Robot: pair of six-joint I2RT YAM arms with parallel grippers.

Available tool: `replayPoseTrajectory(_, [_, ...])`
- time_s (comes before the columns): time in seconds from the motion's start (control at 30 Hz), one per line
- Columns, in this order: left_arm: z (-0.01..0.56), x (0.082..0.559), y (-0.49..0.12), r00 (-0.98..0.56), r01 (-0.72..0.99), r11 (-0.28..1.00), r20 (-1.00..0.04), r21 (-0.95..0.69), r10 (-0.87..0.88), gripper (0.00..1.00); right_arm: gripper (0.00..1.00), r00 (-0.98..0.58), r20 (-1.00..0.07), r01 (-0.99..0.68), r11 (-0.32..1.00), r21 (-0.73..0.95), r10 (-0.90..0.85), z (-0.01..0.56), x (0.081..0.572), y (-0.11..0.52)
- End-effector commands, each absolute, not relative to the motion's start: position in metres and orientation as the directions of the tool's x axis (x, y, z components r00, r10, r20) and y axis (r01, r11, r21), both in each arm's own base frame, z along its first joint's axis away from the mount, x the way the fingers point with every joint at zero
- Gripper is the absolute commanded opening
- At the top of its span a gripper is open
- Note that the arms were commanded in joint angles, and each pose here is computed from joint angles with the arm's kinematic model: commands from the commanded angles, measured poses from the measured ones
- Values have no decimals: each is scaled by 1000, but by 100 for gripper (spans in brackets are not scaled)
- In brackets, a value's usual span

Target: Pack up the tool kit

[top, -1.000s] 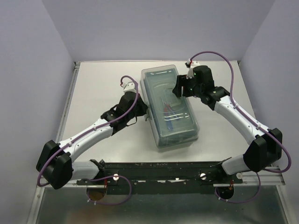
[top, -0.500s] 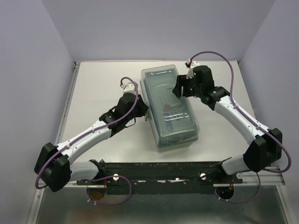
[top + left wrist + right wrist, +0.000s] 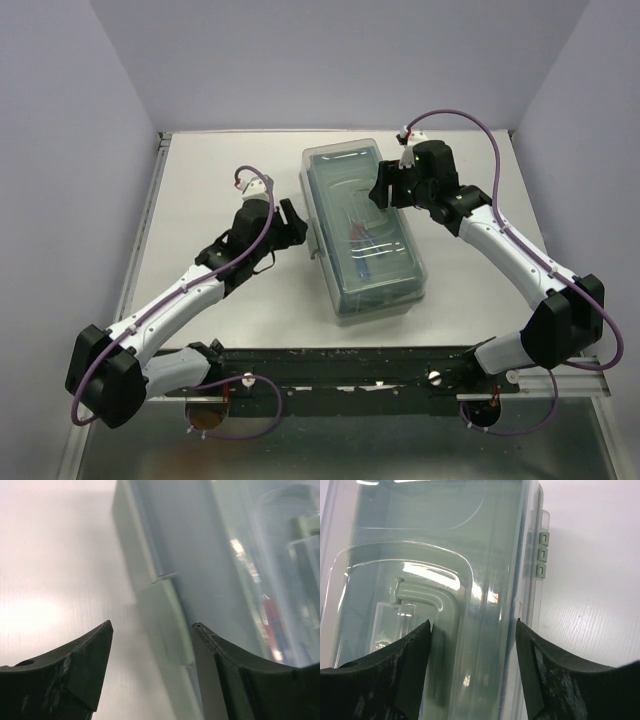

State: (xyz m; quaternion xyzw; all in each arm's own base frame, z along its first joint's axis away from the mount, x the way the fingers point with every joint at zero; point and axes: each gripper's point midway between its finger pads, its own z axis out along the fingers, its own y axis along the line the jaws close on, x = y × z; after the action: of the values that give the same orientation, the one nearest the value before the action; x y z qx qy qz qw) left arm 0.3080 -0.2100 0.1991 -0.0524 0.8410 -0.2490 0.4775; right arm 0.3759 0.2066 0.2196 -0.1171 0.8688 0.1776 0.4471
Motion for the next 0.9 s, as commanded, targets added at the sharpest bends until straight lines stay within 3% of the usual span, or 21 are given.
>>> replayPoseTrajectory(0.0, [162,296,-188,-602,41,862,-701,-505,-382,77,59,-677,-728,-387,894,224,-110,181,349,215])
replayPoseTrajectory(0.17, [134,295,-191,-669,23,865,-651,-501,-360,76,59,-682,-722,-375,903,212,-114,179,351,212])
replayPoseTrajectory(0.5, [100,296,-197,-726,-19,872,-593,-488,-348,66,59,-684,-719,-377,902,211,-118,176,346,210])
replayPoseTrajectory(0.87, [95,308,-215,-730,34,851,-595,-523,-336,64,59,-689,-715,-383,897,221,-118,175,346,213])
